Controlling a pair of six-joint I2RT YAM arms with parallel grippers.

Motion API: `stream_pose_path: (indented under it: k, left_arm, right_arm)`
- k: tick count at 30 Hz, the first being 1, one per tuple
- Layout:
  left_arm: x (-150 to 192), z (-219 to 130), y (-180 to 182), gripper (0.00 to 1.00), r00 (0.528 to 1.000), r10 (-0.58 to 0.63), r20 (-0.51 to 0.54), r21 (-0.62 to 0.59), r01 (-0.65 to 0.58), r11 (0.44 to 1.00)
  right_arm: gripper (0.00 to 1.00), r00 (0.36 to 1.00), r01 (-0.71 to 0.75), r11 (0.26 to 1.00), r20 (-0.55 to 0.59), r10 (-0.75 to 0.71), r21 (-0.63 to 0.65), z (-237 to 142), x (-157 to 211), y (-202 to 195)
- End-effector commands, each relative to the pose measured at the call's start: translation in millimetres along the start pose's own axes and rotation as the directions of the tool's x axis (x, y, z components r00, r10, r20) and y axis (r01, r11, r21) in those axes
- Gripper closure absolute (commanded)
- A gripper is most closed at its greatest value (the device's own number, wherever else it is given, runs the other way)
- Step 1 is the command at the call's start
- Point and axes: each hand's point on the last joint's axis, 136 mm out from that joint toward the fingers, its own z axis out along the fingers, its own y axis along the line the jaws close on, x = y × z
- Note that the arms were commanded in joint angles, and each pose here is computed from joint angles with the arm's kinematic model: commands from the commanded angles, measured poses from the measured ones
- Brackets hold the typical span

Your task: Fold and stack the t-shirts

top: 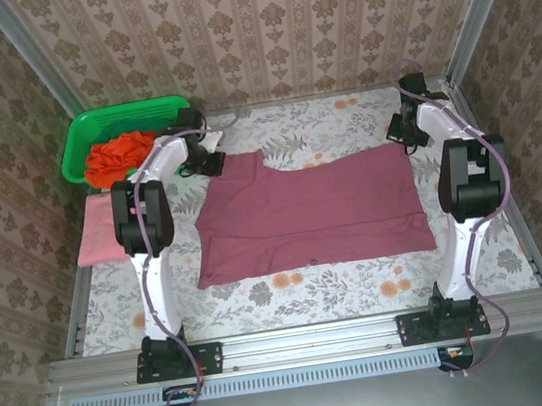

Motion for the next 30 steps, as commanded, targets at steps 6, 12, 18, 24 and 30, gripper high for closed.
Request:
stream_pose_path:
  k: [6, 12, 18, 24, 30]
  left_arm:
    - [-32, -71, -16, 1.0, 0.982, 0.043, 0.182, 0.016, -0.047, 0.999]
    - [-25, -88, -30, 1.0, 0.979, 0.035, 0.203, 0.058, -0.048, 0.997]
    - [-5, -100, -46, 1.0, 0.98, 0.028, 0.199, 0.105, -0.05, 0.993]
    - [32, -113, -54, 1.0, 0.983, 0.013, 0.181, 0.099, -0.032, 0.995]
    - [61, -135, -69, 1.0, 0.977, 0.002, 0.211, 0.109, -0.026, 0.994]
  right_arm:
    - [1.0, 0.997, 0.007, 0.998, 0.081, -0.002, -0.057, -47, 5, -2]
    - [1.0, 0.993, 0.013, 0.997, 0.116, -0.004, -0.076, -77, 15, -9]
    - [1.0, 0.992, 0.028, 0.994, 0.124, -0.015, -0.103, -100, 37, -17]
    - [1.0, 0.991, 0.024, 0.994, 0.133, -0.009, -0.11, -121, 63, -30]
    - [1.0, 0.991, 0.025, 0.996, 0.135, -0.014, -0.082, -138, 94, -50]
